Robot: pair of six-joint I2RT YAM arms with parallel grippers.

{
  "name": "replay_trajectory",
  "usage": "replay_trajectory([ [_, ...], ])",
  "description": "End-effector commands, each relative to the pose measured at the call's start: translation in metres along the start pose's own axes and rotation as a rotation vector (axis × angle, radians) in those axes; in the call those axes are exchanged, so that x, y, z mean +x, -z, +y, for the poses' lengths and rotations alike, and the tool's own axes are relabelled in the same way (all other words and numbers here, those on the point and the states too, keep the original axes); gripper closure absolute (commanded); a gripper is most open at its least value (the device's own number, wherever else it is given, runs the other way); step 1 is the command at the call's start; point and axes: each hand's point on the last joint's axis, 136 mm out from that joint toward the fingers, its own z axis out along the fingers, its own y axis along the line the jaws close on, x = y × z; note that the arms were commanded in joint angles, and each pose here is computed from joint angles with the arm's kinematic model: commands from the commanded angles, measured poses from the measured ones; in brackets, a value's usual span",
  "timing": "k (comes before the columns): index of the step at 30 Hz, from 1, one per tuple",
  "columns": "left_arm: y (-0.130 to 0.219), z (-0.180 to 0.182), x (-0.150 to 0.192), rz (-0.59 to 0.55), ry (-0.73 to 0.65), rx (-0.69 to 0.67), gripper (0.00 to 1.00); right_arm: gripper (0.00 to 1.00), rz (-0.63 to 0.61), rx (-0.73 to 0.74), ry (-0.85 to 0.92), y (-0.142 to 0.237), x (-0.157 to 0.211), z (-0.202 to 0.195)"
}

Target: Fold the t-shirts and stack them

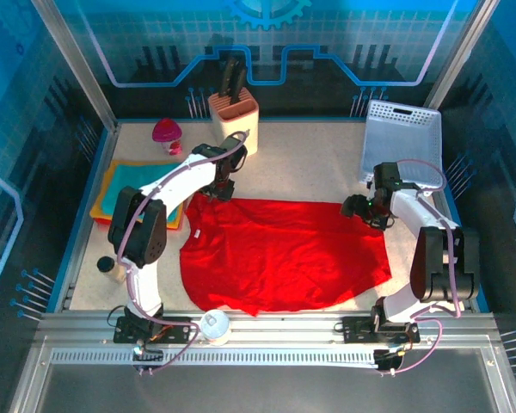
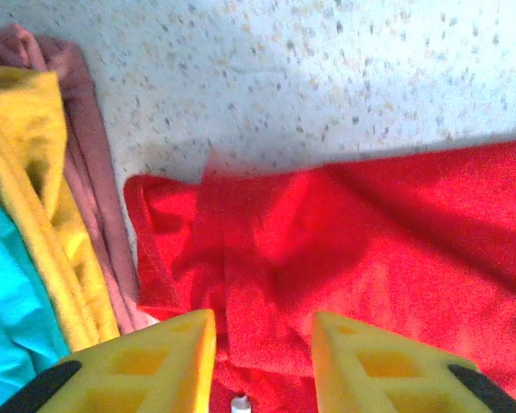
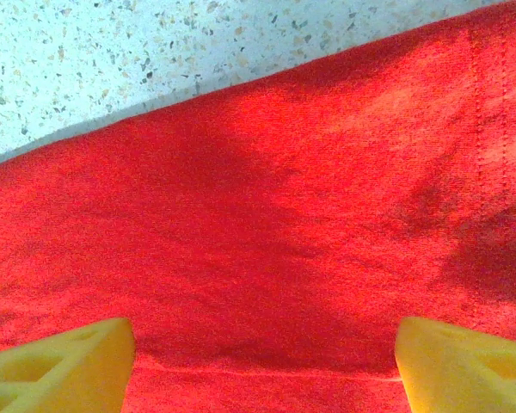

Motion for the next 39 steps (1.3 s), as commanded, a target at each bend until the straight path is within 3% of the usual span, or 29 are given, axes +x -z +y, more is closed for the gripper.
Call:
replay_trajectory([
  [1,0.010,-0.007,0.026,0.066,0.048,0.079,0.54,0.20,0.024,-0.020,0.016,-0.001,0.010,0.003],
  [7,0.019,-0.035,0.062,0.079,0.209,0.291,0.55,0.21,0.028,-0.034,0.011,-0.005,0.011,0.006],
  [12,0.008,-0.046,0.083,0.089,0.344,0.369,0.54,0.21,0.031,-0.038,0.016,-0.007,0.012,0.009],
  [19,-0.002,-0.054,0.082,0.078,0.435,0.423,0.48,0.21,0.035,-0.034,0.020,-0.007,0.013,0.009],
  [27,-0.013,-0.057,0.074,0.070,0.490,0.450,0.52,0.21,0.036,-0.027,0.031,-0.005,0.013,0.008],
  [39,-0.022,-0.049,0.089,0.116,0.542,0.400,0.51,0.21,0.036,-0.028,0.042,-0.001,0.010,0.011],
])
